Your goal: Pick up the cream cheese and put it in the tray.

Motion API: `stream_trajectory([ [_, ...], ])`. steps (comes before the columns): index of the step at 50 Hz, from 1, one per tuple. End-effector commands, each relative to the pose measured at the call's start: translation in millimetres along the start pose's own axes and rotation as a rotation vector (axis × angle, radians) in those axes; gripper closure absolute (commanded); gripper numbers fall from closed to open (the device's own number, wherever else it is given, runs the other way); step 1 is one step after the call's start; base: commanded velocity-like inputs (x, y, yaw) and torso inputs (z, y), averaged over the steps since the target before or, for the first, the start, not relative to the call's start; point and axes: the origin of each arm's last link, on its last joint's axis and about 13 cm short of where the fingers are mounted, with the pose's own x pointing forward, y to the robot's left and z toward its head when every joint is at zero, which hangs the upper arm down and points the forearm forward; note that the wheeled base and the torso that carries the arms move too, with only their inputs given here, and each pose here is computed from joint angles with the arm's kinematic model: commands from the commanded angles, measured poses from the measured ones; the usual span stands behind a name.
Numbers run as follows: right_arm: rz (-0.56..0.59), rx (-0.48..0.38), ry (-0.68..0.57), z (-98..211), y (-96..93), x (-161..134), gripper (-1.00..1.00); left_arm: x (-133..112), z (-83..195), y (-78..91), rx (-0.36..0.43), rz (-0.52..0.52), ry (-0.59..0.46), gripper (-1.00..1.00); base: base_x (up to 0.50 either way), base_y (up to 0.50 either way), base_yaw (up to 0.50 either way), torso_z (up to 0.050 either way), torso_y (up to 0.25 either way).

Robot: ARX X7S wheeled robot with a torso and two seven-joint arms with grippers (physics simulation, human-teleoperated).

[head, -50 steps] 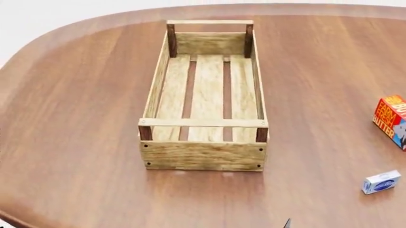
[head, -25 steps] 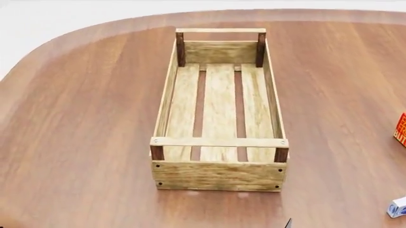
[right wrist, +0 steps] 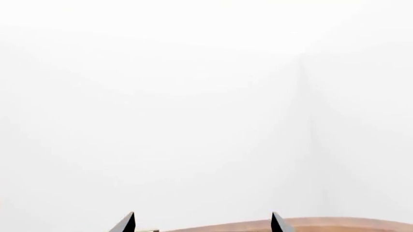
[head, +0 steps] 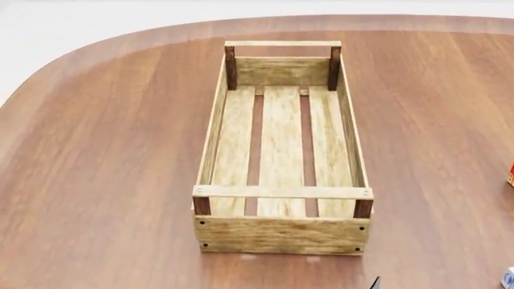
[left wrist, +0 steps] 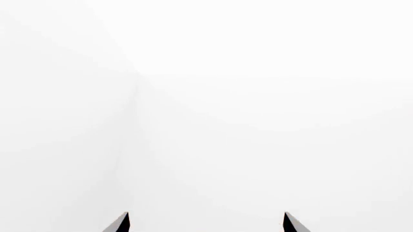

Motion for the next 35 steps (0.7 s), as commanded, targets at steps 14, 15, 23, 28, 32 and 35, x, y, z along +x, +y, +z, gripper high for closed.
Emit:
stream_trajectory([
  [14, -0.002, 0.003, 0.011, -0.2, 0.0, 0.7, -1.00, 0.0, 0.1, -0.7, 0.001, 0.001, -0.002, -1.00, 0.08, 0.00, 0.00, 0.000, 0.000],
  [15, -0.001, 0.003, 0.010, 0.0, 0.1, 0.4, -1.00, 0.0, 0.1, -0.6, -0.001, 0.000, -0.001, -1.00, 0.10, 0.00, 0.00, 0.000, 0.000],
  [23, 0.003, 0.000, 0.005, 0.6, 0.5, -0.5, -1.00, -0.2, 0.0, -0.4, -0.001, 0.000, -0.002, -1.00, 0.11, 0.00, 0.00, 0.000, 0.000],
  [28, 0.002, 0.003, 0.006, 0.7, 0.4, -0.5, -1.00, -0.3, 0.2, -0.3, -0.001, 0.000, -0.003, -1.00, 0.13, 0.00, 0.00, 0.000, 0.000],
  [32, 0.002, 0.004, 0.007, 0.8, 0.3, -0.5, -1.00, -0.2, 0.2, -0.6, -0.001, -0.001, -0.002, -1.00, 0.14, 0.00, 0.00, 0.000, 0.000],
  [35, 0.001, 0.005, 0.010, 0.4, 0.3, -0.1, -1.00, -0.3, 0.0, -0.9, -0.001, -0.002, -0.001, -1.00, 0.15, 0.00, 0.00, 0.000, 0.000],
])
